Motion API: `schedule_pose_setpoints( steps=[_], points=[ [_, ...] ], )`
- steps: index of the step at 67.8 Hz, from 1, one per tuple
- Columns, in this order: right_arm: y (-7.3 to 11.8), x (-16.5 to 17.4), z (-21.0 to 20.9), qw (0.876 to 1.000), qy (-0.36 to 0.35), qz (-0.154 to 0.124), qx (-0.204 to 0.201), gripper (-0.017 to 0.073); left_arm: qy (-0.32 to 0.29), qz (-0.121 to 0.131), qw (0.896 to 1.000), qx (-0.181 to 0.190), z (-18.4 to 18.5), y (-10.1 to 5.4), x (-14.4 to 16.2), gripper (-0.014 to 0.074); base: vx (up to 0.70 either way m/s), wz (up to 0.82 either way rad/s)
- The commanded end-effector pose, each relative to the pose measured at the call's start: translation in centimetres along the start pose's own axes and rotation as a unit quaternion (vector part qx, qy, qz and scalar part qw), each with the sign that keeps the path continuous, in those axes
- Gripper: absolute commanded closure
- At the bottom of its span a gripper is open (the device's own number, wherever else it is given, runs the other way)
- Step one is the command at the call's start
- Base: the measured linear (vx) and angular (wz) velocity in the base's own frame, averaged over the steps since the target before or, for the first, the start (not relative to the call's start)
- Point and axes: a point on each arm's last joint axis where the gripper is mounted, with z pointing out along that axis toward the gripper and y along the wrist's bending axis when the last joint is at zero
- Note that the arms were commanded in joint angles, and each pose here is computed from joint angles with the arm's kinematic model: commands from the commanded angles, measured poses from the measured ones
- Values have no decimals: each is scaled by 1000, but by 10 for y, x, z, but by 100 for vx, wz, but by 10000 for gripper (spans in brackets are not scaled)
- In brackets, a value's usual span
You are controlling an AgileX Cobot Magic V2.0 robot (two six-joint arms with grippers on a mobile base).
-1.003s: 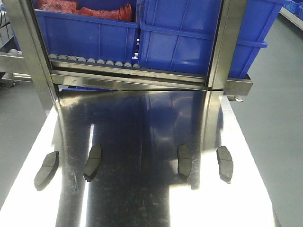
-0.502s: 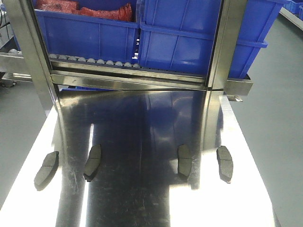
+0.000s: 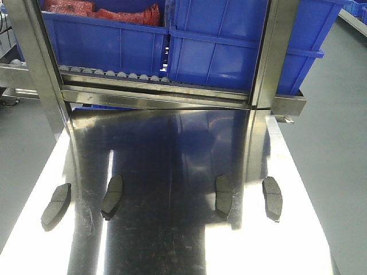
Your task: Move and align brake pads A on conveyor
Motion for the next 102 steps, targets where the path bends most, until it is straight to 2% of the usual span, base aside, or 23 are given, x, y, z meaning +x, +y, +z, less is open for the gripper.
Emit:
schedule_pose_setpoints(
  steps=[1, 8, 15, 26, 34, 43, 50, 56, 64, 88, 96, 102],
  points=[
    [0, -3, -1, 999, -35, -8, 1, 571, -77, -1, 997, 4, -4, -2, -27, 600, 0, 0],
    [0, -3, -1, 999, -35, -8, 1, 571, -92, -1, 996, 5, -6, -4, -45, 600, 0, 0],
    [0, -3, -1, 999, -35, -8, 1, 571, -78, 3, 997, 4, -2, -5, -61, 600, 0, 0],
    [0, -3, -1, 999, -35, -8, 1, 571, -7, 12, 1000, -1, 15, -7, -79, 600, 0, 0],
    [0, -3, -1, 999, -35, -8, 1, 571, 68, 12, 998, -5, 29, -7, -84, 600, 0, 0],
    [0, -3, -1, 999, -35, -8, 1, 571, 161, 11, 987, -11, 46, -7, -82, 600, 0, 0],
    [0, -3, -1, 999, -35, -8, 1, 571, 239, 11, 971, -15, 55, -7, -76, 600, 0, 0],
    [0, -3, -1, 999, -35, -8, 1, 571, 282, 6, 959, -17, 62, -7, -72, 600, 0, 0],
    [0, -3, -1, 999, -35, -8, 1, 571, 308, 7, 951, -19, 67, -6, -66, 600, 0, 0],
    [0, -3, -1, 999, -35, -8, 1, 571, 323, 5, 946, -20, 68, -6, -64, 591, 0, 0],
    [0, -3, -1, 999, -35, -8, 1, 571, 323, 7, 946, -20, 68, -6, -64, 555, 0, 0],
    [0, -3, -1, 999, -35, -8, 1, 571, 323, 9, 946, -21, 68, -6, -64, 495, 0, 0]
  ],
)
